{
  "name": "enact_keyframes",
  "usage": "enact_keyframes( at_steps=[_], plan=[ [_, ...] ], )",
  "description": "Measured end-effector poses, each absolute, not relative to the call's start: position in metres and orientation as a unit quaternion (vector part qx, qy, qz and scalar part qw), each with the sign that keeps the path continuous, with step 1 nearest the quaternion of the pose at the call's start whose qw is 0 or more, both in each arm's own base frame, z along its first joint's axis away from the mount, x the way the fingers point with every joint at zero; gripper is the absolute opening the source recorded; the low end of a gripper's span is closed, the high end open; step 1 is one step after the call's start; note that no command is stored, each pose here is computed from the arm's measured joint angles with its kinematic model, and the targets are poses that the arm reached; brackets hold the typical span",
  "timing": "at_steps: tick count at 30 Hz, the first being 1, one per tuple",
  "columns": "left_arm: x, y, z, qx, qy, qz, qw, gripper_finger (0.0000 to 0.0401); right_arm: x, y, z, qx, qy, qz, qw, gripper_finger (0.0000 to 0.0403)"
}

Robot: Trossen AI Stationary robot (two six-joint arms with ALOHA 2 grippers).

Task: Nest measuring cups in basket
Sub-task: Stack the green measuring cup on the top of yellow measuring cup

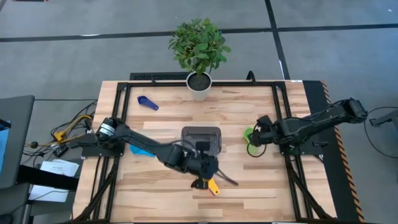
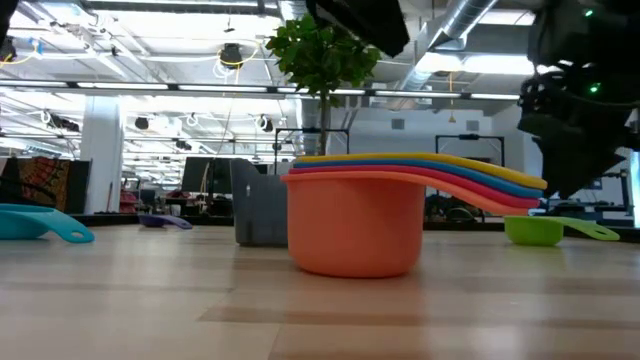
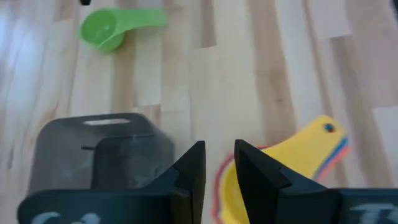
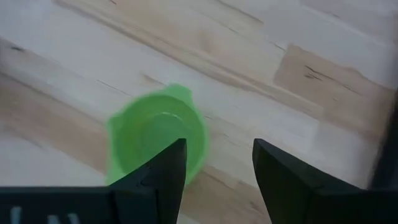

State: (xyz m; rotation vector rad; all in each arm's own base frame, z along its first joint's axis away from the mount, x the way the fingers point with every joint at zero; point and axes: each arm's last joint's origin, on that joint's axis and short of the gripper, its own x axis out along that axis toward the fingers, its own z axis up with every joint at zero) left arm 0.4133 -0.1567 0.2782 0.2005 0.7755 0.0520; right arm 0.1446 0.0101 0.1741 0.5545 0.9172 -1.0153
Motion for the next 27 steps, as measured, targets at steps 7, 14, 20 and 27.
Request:
enact_keyframes(
  at_steps=[7,14,20,27],
  plan=[
    [0.394,-0.179,0.278,0.118,0.348,0.066,0.927,0.0075,0.150,0.003,0.168,0.250,0.438,-0.472,0.723,0.0176],
    [0.348,-0.176,0.283,0.091,0.314,0.141,0.934,0.0075,0.161,0.007,0.155,0.239,0.464,-0.465,0.715,0.0158],
    [0.299,-0.180,0.272,0.020,0.283,0.164,0.945,0.0075,0.165,0.007,0.145,0.224,0.485,-0.470,0.703,0.0140],
    [0.266,-0.202,0.264,0.004,0.229,0.165,0.959,0.0075,0.177,0.010,0.138,0.207,0.501,-0.423,0.726,0.0088]
  ],
)
